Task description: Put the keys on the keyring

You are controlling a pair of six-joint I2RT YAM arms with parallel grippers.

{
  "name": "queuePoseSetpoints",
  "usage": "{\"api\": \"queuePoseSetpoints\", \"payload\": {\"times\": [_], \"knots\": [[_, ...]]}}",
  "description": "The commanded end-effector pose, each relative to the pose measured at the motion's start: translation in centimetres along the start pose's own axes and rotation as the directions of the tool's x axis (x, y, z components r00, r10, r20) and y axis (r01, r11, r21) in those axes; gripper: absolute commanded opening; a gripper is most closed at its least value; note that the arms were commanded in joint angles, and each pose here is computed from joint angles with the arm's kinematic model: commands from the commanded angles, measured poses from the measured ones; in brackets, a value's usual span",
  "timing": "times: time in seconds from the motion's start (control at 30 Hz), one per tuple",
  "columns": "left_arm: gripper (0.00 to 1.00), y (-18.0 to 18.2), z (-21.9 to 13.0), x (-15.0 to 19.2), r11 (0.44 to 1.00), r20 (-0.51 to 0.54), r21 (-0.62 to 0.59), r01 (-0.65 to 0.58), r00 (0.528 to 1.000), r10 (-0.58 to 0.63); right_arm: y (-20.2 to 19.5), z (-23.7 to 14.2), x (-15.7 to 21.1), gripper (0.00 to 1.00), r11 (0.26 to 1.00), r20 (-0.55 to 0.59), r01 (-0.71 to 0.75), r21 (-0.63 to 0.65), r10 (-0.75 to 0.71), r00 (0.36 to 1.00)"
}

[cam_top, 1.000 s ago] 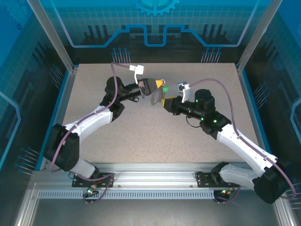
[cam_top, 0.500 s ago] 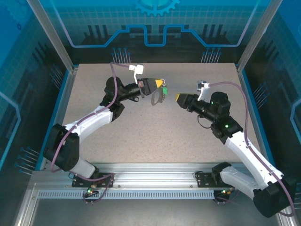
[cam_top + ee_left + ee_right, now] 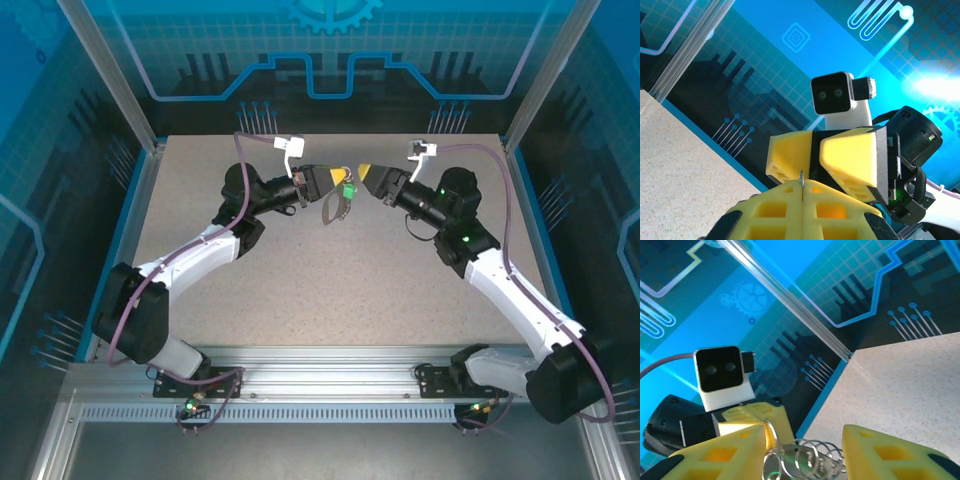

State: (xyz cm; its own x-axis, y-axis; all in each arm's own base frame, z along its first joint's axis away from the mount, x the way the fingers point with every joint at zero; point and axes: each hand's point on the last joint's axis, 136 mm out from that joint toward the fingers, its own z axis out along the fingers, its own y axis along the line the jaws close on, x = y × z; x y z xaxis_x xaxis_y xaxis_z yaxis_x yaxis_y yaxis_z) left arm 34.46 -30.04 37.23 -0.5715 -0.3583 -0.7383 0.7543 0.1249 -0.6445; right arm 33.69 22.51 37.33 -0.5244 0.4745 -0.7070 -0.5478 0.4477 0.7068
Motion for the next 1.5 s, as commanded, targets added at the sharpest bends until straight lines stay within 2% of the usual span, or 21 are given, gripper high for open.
{"api": "queuePoseSetpoints", "payload": {"times": [0.0,0.2,0.4,0.8,1.0,1.1,1.2,1.3,1.47], "knots": [[0.0,-1.7,0.1,-0.4,0.998,0.008,0.056,-0.04,0.999,0.04,2.8,0.8,-1.0,0.46,0.995,0.017,0.028,-0.097,-0.027,1.0],[0.0,-1.8,0.1,-0.5,0.998,0.009,0.057,-0.042,0.999,0.042,3.0,1.9,-0.1,0.43,0.993,-0.016,0.02,-0.117,-0.022,1.0],[0.0,-1.9,0.1,-0.5,0.997,0.01,0.058,-0.045,0.999,0.044,3.0,2.3,0.4,0.34,0.992,-0.032,0.015,-0.128,-0.019,0.999],[0.0,-1.8,0.2,-0.5,0.997,0.01,0.057,-0.045,0.999,0.044,3.7,2.9,1.2,0.0,0.981,-0.079,0.004,-0.194,-0.02,0.997],[0.0,-1.9,0.2,-0.6,0.997,0.005,0.05,-0.051,0.999,0.051,2.9,2.7,1.0,0.0,0.984,-0.073,0.006,-0.178,-0.02,0.997],[0.17,-2.0,0.0,-0.6,0.997,-0.004,0.042,-0.064,0.998,0.064,2.3,2.3,0.5,0.0,0.986,-0.065,0.009,-0.165,-0.02,0.998],[0.3,-2.1,0.0,-0.7,0.996,-0.017,0.039,-0.076,0.997,0.076,1.7,1.9,0.2,0.0,0.988,-0.07,0.01,-0.154,-0.021,0.997],[0.38,-2.1,0.0,-0.7,0.996,-0.025,0.04,-0.077,0.997,0.078,1.4,1.7,0.1,0.0,0.989,-0.077,0.013,-0.147,-0.024,0.997],[0.44,-1.9,0.1,-0.7,0.997,-0.035,0.039,-0.074,0.997,0.075,0.9,1.7,0.3,0.0,0.99,-0.094,0.012,-0.143,-0.025,0.995]]}}
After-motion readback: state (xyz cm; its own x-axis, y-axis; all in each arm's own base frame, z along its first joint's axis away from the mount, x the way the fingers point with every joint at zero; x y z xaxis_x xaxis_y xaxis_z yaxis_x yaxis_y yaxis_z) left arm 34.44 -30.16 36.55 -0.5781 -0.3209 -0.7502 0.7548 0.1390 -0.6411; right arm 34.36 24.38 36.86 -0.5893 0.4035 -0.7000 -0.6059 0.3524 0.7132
